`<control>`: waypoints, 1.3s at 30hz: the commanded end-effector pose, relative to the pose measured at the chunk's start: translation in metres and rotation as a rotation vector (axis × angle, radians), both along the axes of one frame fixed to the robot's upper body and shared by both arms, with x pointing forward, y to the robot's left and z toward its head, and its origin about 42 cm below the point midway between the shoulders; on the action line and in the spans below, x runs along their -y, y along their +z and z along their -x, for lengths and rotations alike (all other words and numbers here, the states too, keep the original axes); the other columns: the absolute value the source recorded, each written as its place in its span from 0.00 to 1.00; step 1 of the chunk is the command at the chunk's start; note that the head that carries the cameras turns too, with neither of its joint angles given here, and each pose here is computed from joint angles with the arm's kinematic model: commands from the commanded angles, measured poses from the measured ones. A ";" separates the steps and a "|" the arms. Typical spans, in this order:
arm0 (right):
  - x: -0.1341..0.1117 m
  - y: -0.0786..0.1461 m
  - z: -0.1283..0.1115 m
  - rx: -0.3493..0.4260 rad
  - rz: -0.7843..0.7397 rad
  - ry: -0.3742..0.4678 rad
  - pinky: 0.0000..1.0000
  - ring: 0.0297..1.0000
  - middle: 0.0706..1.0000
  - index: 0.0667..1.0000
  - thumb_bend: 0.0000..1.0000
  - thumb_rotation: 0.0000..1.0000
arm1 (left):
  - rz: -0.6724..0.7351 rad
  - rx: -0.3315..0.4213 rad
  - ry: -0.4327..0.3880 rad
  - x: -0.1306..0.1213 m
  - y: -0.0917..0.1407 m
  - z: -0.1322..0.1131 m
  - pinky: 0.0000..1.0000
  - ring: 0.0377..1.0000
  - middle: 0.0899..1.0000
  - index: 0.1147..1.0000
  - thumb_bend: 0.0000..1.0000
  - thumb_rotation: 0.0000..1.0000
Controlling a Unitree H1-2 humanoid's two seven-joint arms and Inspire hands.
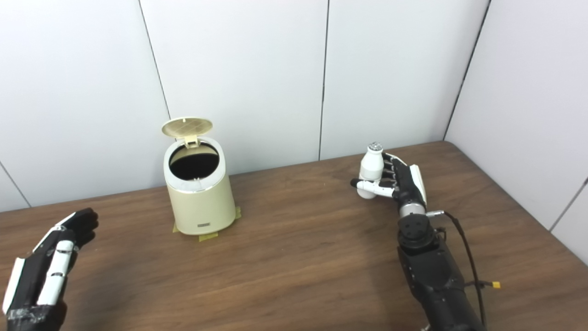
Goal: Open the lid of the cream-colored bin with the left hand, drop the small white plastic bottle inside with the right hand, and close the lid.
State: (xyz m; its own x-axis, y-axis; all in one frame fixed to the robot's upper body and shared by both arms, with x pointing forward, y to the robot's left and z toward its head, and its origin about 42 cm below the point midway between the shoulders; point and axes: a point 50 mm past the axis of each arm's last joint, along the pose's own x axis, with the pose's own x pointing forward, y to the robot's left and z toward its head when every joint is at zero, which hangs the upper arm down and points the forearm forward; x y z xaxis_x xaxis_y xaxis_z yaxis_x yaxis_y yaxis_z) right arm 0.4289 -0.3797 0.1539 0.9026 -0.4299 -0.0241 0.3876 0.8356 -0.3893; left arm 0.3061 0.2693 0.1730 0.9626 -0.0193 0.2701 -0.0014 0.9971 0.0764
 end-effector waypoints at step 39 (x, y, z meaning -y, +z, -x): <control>0.001 0.022 -0.012 0.166 0.048 -0.151 0.37 0.41 0.43 0.47 0.53 0.00 | -0.013 0.087 -0.011 0.005 0.021 -0.006 0.86 0.84 0.80 0.78 0.26 0.75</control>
